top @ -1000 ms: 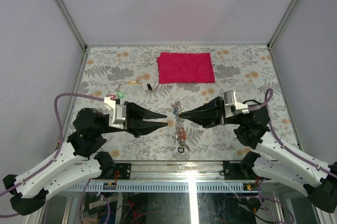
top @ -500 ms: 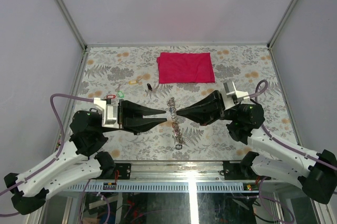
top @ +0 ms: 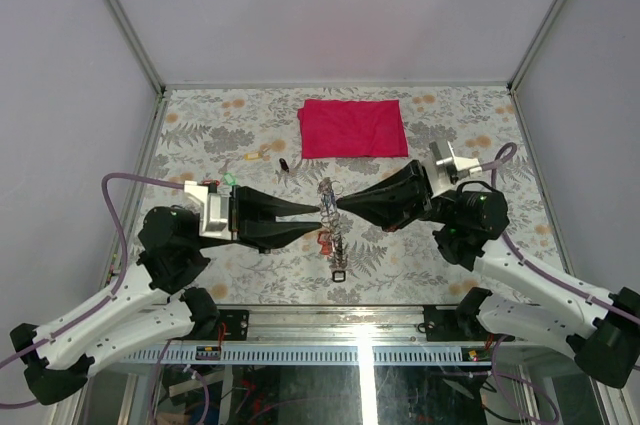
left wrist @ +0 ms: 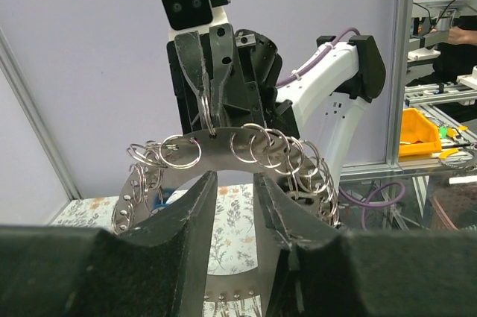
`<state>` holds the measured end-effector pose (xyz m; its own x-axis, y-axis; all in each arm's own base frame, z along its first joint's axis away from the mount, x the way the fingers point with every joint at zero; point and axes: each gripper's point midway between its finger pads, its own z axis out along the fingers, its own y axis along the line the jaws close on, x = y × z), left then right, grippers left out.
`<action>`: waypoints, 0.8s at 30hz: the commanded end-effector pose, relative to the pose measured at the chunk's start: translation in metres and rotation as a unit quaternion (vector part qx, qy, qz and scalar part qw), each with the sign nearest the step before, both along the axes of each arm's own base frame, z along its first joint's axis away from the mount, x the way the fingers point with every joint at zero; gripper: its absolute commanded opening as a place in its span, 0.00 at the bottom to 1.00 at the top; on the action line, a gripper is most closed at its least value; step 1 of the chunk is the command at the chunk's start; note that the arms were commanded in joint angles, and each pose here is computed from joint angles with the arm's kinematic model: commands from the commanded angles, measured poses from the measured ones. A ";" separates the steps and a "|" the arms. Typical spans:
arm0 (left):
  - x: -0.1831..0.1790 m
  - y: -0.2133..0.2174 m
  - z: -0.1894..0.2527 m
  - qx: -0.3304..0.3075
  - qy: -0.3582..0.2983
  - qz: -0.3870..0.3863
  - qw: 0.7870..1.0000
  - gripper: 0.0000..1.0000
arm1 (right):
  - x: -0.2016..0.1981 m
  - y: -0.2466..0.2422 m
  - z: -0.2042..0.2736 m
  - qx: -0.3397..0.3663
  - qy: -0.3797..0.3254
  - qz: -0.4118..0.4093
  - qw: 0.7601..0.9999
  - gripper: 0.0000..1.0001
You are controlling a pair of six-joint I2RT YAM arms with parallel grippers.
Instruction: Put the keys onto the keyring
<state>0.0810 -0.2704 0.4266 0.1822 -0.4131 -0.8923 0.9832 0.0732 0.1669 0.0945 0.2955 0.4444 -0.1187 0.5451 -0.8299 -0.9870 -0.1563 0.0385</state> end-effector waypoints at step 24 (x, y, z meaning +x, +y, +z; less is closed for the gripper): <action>0.036 -0.001 -0.029 0.078 0.019 0.097 0.992 0.37 | 0.050 -0.045 -0.028 -0.202 -0.486 -0.318 0.789 0.00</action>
<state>0.1124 -0.2708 0.3893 0.1658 -0.2436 -0.9556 0.9703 0.2132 0.1140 0.1375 0.2610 0.3875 0.7395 -0.0160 -0.6730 -0.6587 0.1886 -0.7284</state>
